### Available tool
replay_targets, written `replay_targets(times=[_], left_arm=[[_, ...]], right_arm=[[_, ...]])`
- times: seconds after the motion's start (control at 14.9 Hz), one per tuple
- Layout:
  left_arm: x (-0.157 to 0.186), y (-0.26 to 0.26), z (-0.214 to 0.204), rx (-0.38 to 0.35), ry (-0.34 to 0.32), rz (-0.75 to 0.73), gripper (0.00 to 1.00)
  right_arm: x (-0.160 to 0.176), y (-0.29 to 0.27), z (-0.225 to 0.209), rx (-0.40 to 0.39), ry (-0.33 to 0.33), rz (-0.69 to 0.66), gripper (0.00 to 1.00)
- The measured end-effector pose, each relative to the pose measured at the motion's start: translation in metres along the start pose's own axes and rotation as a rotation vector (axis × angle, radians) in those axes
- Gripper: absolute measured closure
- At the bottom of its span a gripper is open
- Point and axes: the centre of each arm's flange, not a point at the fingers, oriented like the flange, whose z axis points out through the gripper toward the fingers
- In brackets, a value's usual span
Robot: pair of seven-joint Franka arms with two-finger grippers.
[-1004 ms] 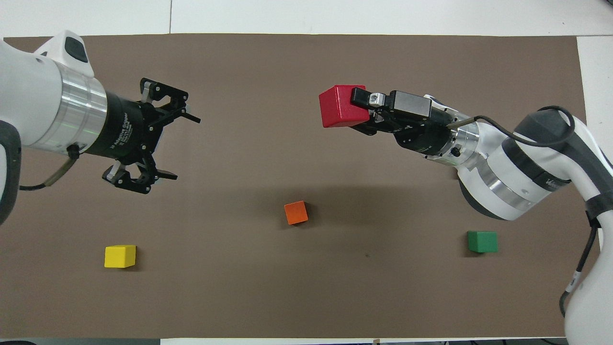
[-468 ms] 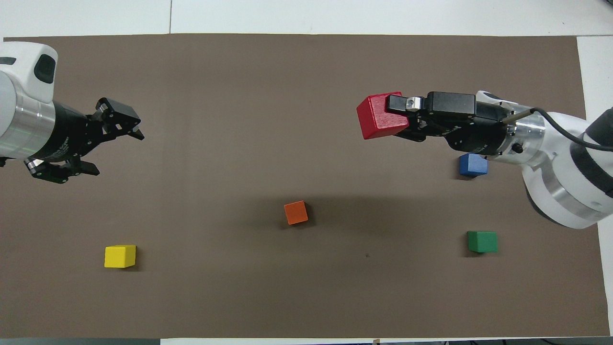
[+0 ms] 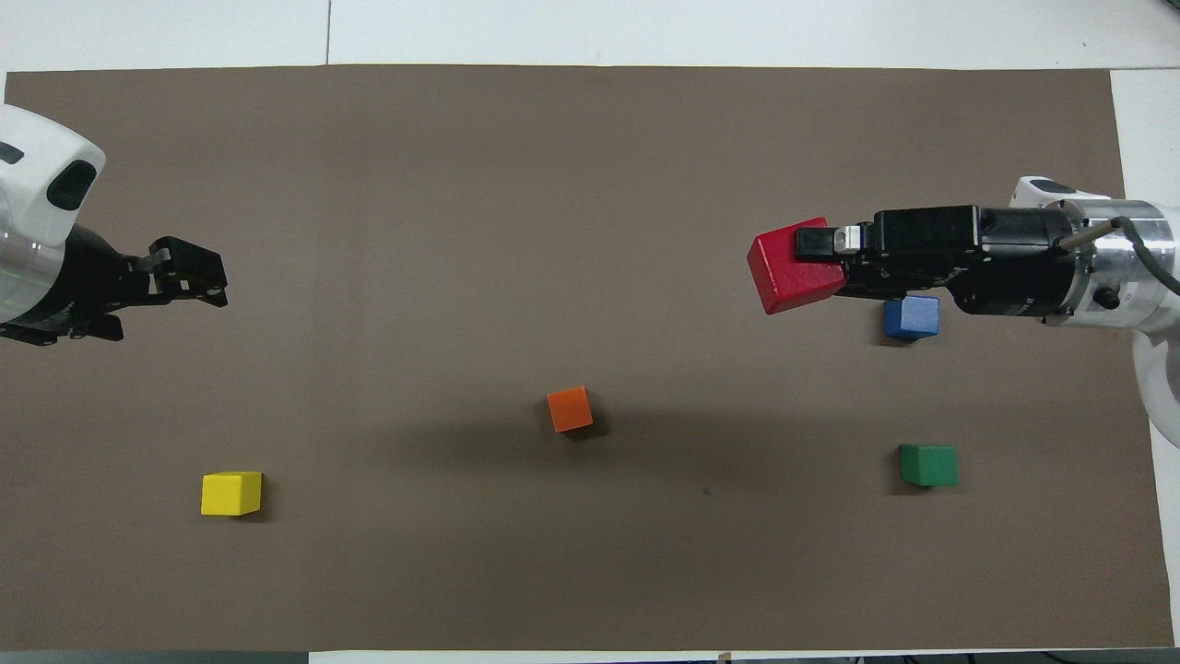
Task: Transfer red block to right arm and stack on blue block
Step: 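Carry the red block with the right gripper over the blue block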
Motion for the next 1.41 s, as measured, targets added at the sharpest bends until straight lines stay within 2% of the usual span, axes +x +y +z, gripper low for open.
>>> replay_targets(times=[0.2,0.47,0.67,0.94,1.2,1.41], left_arm=[[0.001,-0.009,0.000,0.036,0.000,0.120,0.00],[0.002,-0.016,-0.001,0.041,0.001,0.185,0.00],[0.003,-0.016,-0.002,0.041,0.004,0.190,0.00],[0.002,-0.016,-0.001,0.041,0.001,0.190,0.00],[0.004,-0.019,-0.001,0.041,0.002,0.178,0.00],[0.006,-0.028,-0.001,0.039,0.003,0.160,0.00]], right_arm=[[-0.002,-0.014,-0.012,-0.193,-0.018,-0.008,0.45],[-0.006,-0.026,-0.025,-0.419,-0.022,-0.026,0.45],[-0.006,-0.035,-0.036,-0.617,-0.009,-0.035,0.45],[-0.006,-0.045,-0.052,-0.929,0.022,-0.064,0.45],[-0.006,-0.035,-0.060,-1.202,0.012,-0.093,0.45],[-0.008,-0.027,-0.054,-1.338,0.003,-0.090,0.45]])
